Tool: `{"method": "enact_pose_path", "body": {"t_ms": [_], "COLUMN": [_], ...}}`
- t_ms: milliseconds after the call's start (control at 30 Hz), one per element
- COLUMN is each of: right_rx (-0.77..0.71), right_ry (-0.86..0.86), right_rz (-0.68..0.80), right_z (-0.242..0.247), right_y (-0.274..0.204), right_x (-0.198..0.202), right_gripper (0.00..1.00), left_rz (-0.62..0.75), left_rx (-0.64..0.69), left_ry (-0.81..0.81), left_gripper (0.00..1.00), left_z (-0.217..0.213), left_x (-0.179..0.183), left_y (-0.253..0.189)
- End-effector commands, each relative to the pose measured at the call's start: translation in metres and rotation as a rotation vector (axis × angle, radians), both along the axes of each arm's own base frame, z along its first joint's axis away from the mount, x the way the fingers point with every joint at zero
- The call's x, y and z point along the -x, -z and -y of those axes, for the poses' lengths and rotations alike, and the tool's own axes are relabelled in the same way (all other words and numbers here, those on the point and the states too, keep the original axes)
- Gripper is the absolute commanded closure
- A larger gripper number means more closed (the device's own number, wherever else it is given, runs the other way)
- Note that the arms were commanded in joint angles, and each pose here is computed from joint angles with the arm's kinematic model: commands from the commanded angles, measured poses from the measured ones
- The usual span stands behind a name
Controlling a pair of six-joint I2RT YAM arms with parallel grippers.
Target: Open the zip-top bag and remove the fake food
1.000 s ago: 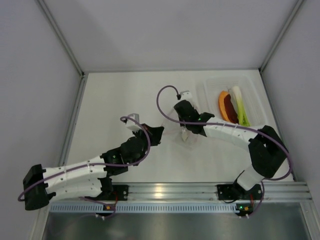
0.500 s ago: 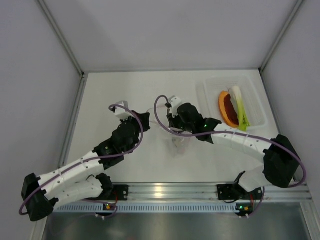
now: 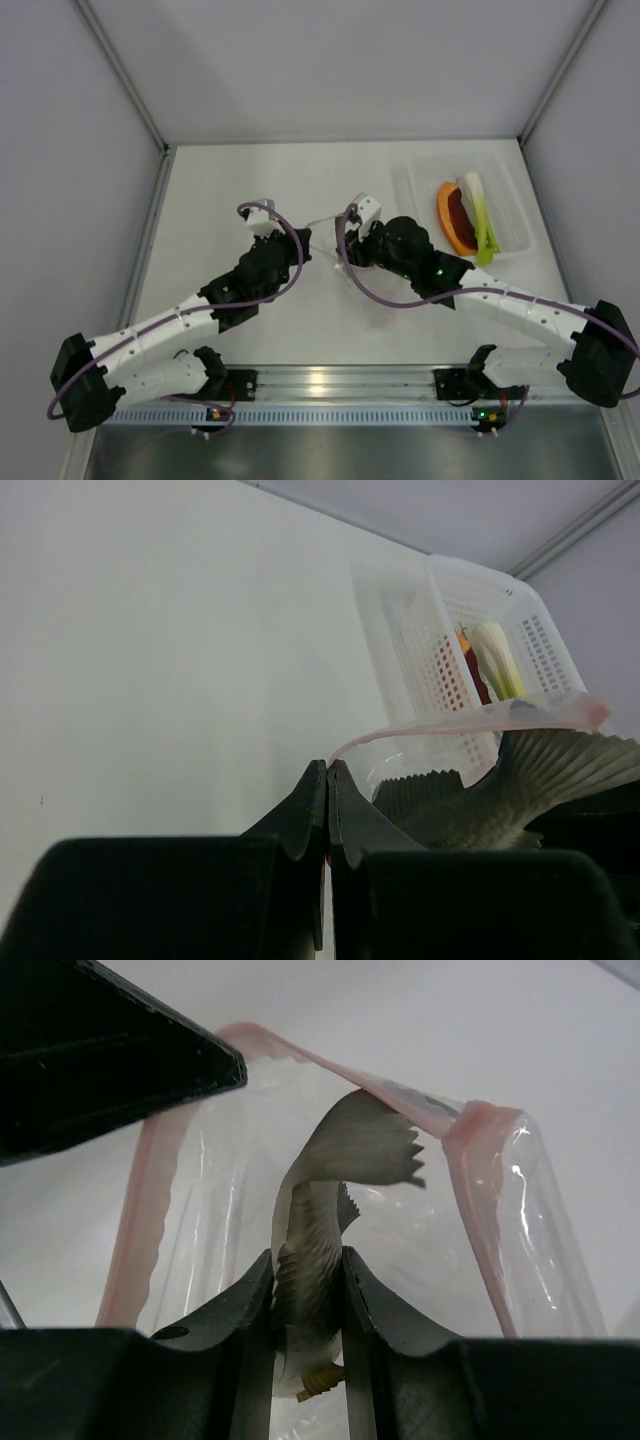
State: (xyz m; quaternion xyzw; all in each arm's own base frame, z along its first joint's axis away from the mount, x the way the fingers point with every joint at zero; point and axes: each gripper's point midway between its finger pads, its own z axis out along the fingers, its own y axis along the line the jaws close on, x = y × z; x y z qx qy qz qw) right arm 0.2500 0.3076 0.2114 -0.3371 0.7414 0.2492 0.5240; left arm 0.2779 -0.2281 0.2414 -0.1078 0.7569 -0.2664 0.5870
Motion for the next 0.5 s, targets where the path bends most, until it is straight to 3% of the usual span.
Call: {"method": "enact_pose_path", "body": {"t_ms": [0, 100, 200, 300, 467], "right_rx": [-0.142, -0.214, -0.236, -0.270, -0.342], "right_ry": [-0.055, -0.063, -0.209, -0.248, -0.125], "right_rz": [0.164, 0.223, 0.275, 0.326, 0.384], "right_z": [-0.013, -0.014, -0.026, -0.026, -0.006], "right_y": [-0.059, -0.082, -0.098, -0.114, -0.141], "right_x": [-0.001, 0.000, 0.017, 0.025, 0.015], "right_gripper": [1.00, 1.00, 1.00, 1.00, 1.00], "left_rz": [0.013, 0.017, 0.017, 0.003, -0.018], "left_rx": [0.004, -0.004, -0.019, -0.048, -0.071], "left_ry": [0.034, 0.087, 0.077, 0.041, 0.017], "left_gripper": [1.00, 1.00, 1.00, 1.00, 1.00], "left_z": [0.006, 0.016, 0.016, 0.010, 0.004], "left_x": [-0.002, 0.000, -0.002, -0.006, -0.009], "left_y": [-0.003, -0.004, -0.003, 0.001, 0.009]}}
